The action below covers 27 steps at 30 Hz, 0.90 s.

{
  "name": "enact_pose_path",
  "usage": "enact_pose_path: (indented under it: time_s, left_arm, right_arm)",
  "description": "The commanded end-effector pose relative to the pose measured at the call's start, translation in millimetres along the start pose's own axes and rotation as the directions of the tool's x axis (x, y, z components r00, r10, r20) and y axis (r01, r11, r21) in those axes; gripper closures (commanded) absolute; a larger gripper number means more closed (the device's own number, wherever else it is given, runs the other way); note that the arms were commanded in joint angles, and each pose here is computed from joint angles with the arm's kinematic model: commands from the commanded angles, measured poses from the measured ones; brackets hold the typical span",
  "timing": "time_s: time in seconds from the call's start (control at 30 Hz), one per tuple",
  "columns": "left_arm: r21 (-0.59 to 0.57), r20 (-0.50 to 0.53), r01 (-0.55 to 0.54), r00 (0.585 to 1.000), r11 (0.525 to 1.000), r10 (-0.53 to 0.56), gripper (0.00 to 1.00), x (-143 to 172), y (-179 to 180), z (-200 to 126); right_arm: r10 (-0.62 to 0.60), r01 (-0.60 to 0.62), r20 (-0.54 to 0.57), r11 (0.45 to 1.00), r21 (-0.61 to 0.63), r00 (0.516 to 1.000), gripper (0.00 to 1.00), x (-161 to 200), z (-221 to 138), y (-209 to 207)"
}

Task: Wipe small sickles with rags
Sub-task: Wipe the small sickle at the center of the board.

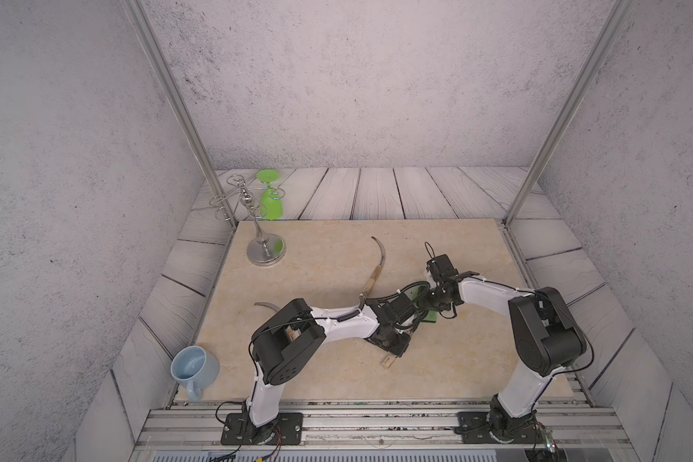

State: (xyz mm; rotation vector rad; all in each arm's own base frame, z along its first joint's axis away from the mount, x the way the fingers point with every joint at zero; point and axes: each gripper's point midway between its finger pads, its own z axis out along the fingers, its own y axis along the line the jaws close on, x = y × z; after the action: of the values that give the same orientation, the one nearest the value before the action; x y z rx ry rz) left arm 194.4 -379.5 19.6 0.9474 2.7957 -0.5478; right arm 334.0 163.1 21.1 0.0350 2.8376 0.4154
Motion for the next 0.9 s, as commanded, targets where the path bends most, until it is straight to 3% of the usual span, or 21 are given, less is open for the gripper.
enact_pose_path:
  time_s: [0.0, 0.47, 0.87]
  left_arm:
    - [-0.067, 0.095, 0.053, 0.994, 0.996, -0.046, 1.00, -30, 24, -4]
    - [-0.082, 0.093, 0.070, 0.994, 0.994, -0.062, 1.00, -34, 38, -5]
    - [-0.111, 0.053, 0.051, 0.998, 0.993, -0.046, 1.00, -25, 44, -6]
  right_arm:
    - [0.085, -0.070, -0.375, 0.996, 0.053, 0.923, 0.71, 121, 12, -14]
    - [0.072, -0.091, -0.307, 0.995, -0.049, 0.949, 0.72, 134, -31, 10]
    - [-0.003, 0.008, -0.043, 0.993, 0.117, 0.999, 0.70, 69, -127, -8]
